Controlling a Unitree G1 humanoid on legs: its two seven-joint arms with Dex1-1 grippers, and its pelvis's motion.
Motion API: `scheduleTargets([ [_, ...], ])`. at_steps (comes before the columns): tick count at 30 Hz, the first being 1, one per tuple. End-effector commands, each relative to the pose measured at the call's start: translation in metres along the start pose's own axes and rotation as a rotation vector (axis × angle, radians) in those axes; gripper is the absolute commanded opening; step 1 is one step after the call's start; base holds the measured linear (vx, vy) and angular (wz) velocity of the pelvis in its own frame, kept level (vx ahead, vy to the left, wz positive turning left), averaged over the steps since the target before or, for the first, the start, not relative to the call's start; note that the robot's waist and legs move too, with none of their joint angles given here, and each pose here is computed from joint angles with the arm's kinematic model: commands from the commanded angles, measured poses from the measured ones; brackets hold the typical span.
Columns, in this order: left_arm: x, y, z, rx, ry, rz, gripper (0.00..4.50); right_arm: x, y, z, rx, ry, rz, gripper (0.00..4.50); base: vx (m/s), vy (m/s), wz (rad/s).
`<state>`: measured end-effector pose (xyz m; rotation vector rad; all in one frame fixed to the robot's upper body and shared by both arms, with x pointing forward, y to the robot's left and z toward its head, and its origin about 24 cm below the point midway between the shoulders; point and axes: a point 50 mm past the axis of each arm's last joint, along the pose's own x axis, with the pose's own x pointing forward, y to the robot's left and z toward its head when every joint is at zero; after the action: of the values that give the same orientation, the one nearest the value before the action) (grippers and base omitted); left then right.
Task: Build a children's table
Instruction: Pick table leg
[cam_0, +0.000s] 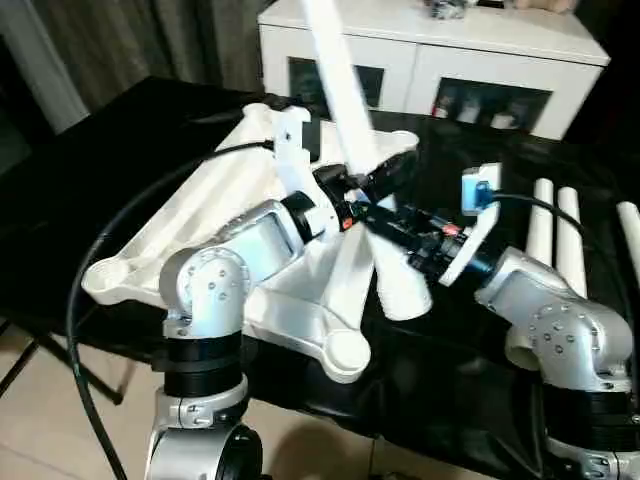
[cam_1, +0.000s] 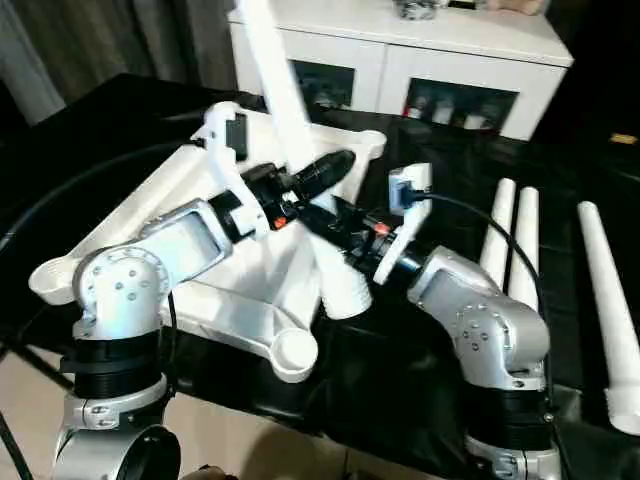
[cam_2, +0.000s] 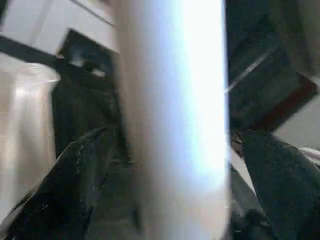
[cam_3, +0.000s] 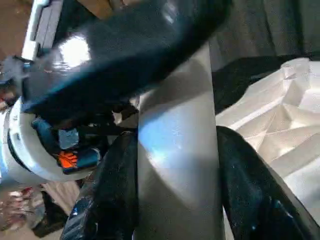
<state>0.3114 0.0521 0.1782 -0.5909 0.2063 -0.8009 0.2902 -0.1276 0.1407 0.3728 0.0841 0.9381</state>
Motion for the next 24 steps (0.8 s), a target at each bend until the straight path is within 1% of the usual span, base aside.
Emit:
scheduleTargets([
  [1,0.005,-0.008,0.006,0.000,-0.017,-0.022,4.50,0.005,0.003,0.006,-0.134,0.013,-0.032,1.82,0.000,0.000,0.00],
  [4,0.005,-0.008,0.006,-0.001,-0.019,-0.015,4.50,0.011,0.004,0.005,-0.207,0.032,-0.070,1.82,0.000,0.000,0.00],
  [5,0.006,-0.006,0.005,-0.005,-0.017,0.007,4.50,0.017,0.005,0.004,-0.277,0.041,-0.099,1.82,0.000,0.000,0.00],
  [6,0.006,-0.004,0.005,-0.008,-0.019,0.024,4.50,0.020,0.007,0.003,-0.313,0.049,-0.097,1.82,0.000,0.000,0.00],
  [7,0.007,-0.002,0.005,-0.013,-0.022,0.048,4.32,0.024,0.010,0.001,-0.363,0.059,-0.091,1.82,0.000,0.000,0.00],
  [8,0.007,0.000,0.005,-0.015,-0.021,0.064,4.21,0.027,0.010,0.000,-0.421,0.066,-0.115,1.82,0.000,0.000,0.00],
  [9,0.007,0.001,0.005,-0.017,-0.021,0.073,4.11,0.028,0.009,0.000,-0.459,0.070,-0.132,1.82,0.000,0.000,0.00],
  [10,0.007,0.001,0.005,-0.016,-0.021,0.073,4.11,0.028,0.010,0.000,-0.459,0.070,-0.132,1.82,0.000,0.000,0.00],
  [12,0.006,0.005,0.004,-0.010,-0.011,0.114,3.87,0.032,0.009,0.001,-0.468,0.043,-0.171,1.82,0.000,0.000,0.00],
  [14,0.006,0.006,0.004,-0.010,-0.009,0.128,3.87,0.034,0.009,0.002,-0.498,0.034,-0.187,1.82,0.000,0.000,0.00],
  [15,0.006,0.006,0.004,-0.009,-0.009,0.129,3.60,0.034,0.009,0.002,-0.499,0.033,-0.190,1.82,0.000,0.000,0.00],
  [18,0.006,0.011,0.005,-0.003,-0.025,0.188,3.45,0.036,0.006,0.004,-0.503,0.005,-0.231,1.82,0.000,0.000,0.00],
  [19,0.006,0.013,0.006,0.000,-0.034,0.211,3.28,0.037,0.006,0.004,-0.512,-0.003,-0.239,1.82,0.000,0.000,0.00],
  [20,0.006,0.014,0.006,0.000,-0.036,0.215,3.28,0.037,0.006,0.004,-0.515,-0.004,-0.239,1.82,0.000,0.000,0.00],
  [21,0.006,0.015,0.008,-0.003,-0.051,0.220,3.10,0.038,0.006,0.004,-0.520,-0.008,-0.241,1.82,0.000,0.000,0.00],
  [22,0.006,0.015,0.008,-0.002,-0.052,0.221,3.10,0.038,0.006,0.004,-0.520,-0.009,-0.241,1.82,0.000,0.000,0.00],
  [24,0.006,0.017,0.010,-0.005,-0.073,0.229,2.84,0.039,0.006,0.003,-0.523,-0.008,-0.232,1.82,0.000,0.000,0.00],
])
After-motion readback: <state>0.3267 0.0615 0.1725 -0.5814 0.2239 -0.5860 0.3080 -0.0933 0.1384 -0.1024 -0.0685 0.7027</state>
